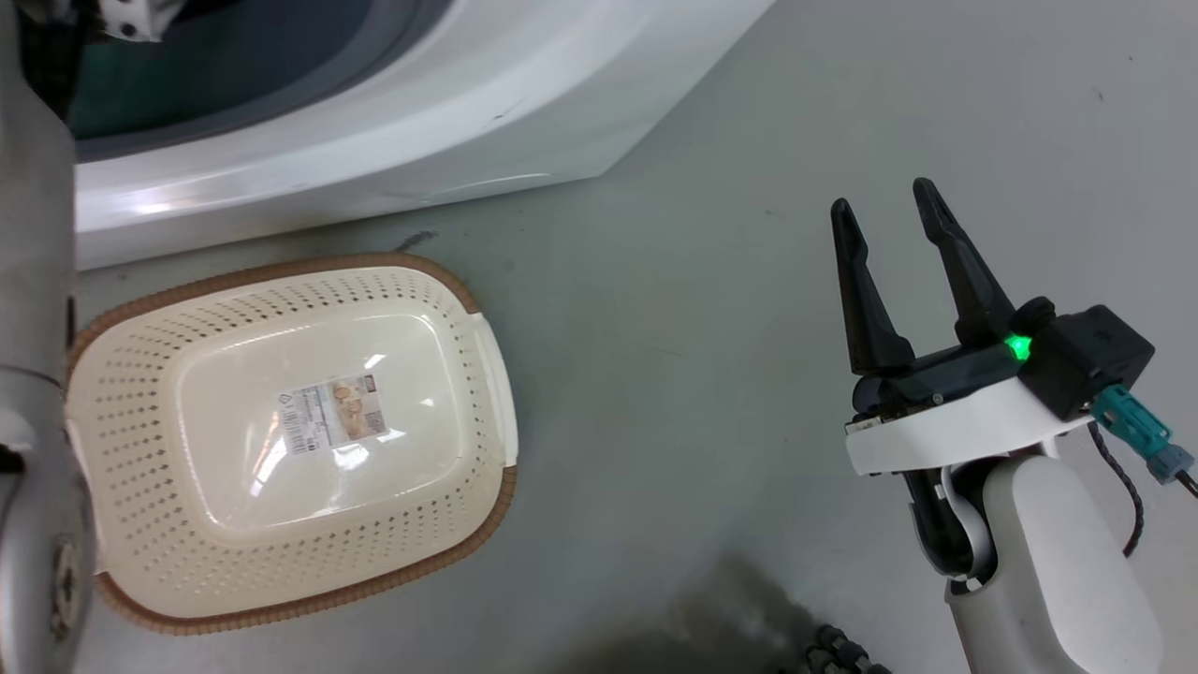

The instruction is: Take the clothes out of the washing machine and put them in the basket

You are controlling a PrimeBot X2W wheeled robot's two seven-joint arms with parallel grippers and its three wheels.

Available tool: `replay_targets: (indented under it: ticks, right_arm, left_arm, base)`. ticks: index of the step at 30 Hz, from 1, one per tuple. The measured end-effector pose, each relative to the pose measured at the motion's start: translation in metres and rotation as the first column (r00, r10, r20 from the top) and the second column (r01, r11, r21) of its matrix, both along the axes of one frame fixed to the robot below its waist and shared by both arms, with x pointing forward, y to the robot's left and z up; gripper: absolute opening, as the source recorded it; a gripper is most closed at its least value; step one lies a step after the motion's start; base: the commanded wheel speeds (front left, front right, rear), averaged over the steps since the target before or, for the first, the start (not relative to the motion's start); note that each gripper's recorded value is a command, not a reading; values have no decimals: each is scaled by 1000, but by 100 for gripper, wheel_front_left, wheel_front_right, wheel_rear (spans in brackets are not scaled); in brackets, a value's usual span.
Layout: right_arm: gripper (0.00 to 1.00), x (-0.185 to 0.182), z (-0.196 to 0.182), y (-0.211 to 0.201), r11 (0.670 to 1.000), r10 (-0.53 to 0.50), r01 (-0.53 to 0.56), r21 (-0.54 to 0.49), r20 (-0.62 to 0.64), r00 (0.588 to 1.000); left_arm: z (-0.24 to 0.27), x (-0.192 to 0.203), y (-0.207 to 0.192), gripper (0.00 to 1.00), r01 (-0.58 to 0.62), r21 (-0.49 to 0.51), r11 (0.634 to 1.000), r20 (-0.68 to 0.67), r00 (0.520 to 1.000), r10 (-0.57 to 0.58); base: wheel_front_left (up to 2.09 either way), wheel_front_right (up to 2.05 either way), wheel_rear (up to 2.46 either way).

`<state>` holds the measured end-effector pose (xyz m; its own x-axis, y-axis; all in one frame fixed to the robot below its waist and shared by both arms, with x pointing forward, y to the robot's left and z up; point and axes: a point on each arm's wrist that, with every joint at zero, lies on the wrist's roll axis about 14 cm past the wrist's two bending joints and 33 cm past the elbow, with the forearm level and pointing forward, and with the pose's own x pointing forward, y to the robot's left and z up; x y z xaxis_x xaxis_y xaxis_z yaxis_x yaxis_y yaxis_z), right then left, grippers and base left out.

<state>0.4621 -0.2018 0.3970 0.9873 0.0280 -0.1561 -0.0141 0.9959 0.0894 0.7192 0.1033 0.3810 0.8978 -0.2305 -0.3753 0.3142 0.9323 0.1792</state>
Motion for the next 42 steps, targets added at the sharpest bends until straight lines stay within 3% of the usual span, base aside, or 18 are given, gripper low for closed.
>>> replay_targets:
  ticks: [6,14,15,16,17,20,24,33,42]
  right_arm:
    - [100,-2,-8,-6,1000,-18,18,6,-26,999]
    - [100,-2,-13,-8,1000,-23,24,14,-40,999]
    - [100,-2,-12,-8,1000,-23,24,14,-39,999]
    - [100,-2,-12,-8,1000,-24,25,17,-39,999]
    - [100,-2,-12,-9,999,-26,26,20,-39,999]
    - [100,-2,-12,-8,999,-25,26,21,-39,999]
    - [100,-2,-8,-9,999,-28,29,26,-29,999]
    - [100,-3,20,-9,1000,-27,27,11,37,999]
    - [100,-26,51,-5,1000,-21,22,-4,89,996]
  left_arm:
    - [-36,8,9,100,-41,62,997,-216,975,53]
    - [-69,-7,19,100,-95,133,987,-476,867,147]
    - [-69,-8,19,81,-100,133,986,-491,858,153]
    - [-69,-9,18,27,-104,134,986,-504,849,158]
    - [-69,-9,18,0,-106,137,985,-509,845,162]
    - [-68,-9,16,0,-112,141,984,-512,842,170]
    - [-52,-1,15,0,-141,102,985,-434,884,172]
    - [11,2,6,0,-125,-66,990,-111,987,117]
    - [54,-47,15,0,-106,-176,979,111,986,126]
  base:
    - [0,0,0]
    - [0,0,0]
    - [0,0,0]
    - [0,0,0]
    - [0,0,0]
    - [0,0,0]
    - [0,0,0]
    - [0,0,0]
    - [0,0,0]
